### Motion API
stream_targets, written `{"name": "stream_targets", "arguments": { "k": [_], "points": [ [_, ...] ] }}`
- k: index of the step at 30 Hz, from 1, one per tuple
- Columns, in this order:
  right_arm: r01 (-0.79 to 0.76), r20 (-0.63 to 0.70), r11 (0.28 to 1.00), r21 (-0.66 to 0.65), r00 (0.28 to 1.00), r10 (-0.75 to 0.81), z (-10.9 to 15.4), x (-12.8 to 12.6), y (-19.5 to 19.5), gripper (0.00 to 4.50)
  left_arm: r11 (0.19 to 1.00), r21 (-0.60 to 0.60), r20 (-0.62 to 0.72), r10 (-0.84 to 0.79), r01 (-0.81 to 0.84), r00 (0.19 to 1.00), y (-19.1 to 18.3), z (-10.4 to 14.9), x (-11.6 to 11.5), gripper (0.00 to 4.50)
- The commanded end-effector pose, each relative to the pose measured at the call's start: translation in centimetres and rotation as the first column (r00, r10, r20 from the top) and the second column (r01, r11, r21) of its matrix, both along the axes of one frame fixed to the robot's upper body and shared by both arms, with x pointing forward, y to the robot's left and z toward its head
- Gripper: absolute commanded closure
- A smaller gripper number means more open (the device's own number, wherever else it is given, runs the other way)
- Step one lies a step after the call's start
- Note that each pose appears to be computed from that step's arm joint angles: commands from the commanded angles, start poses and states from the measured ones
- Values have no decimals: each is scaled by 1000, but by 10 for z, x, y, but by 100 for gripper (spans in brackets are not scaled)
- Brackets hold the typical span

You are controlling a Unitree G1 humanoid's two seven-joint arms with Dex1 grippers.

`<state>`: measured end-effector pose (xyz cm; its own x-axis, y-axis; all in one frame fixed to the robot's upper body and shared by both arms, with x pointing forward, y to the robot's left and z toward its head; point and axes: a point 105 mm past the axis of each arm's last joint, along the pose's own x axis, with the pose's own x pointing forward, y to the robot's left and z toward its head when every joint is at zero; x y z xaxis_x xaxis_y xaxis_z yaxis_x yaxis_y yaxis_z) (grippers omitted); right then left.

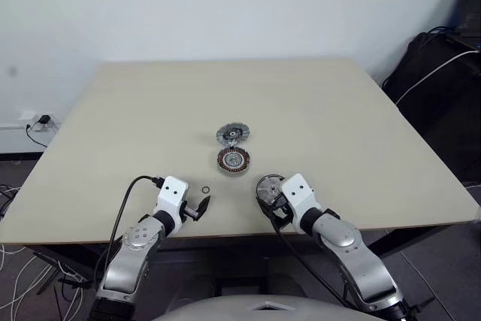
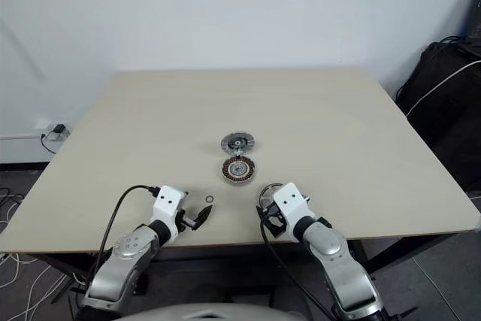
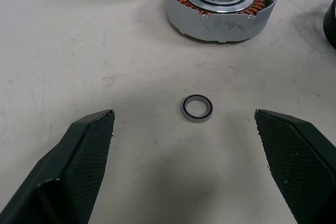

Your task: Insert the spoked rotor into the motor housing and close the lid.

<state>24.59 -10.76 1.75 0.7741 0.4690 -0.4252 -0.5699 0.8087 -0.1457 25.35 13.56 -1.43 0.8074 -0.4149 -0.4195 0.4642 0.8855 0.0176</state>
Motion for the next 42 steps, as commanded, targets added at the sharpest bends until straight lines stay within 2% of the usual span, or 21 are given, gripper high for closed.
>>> {"name": "stream_targets", "arguments": {
  "k": [1,10,24,35,38,42],
  "points": [
    [3,57,1000,3,998,-3,11,6,0,2,1000,-1,64,-13,13,998,-5,16,9,0],
    [5,61,1000,-2,998,-5,12,6,-1,2,1000,4,60,-5,5,998,-6,15,14,0],
    [1,67,1000,2,998,-1,12,7,2,2,997,78,10,4,-5,1000,-12,-9,40,0],
    [13,67,1000,5,998,-13,12,6,1,2,997,79,-61,-21,25,998,-14,-24,35,0],
    [12,68,1000,6,998,-13,12,6,1,0,996,91,-76,-11,18,997,-11,-27,33,61],
    [10,68,1000,7,998,-11,12,6,2,0,995,102,-89,-4,13,996,-7,-29,31,196]
  ]
}}
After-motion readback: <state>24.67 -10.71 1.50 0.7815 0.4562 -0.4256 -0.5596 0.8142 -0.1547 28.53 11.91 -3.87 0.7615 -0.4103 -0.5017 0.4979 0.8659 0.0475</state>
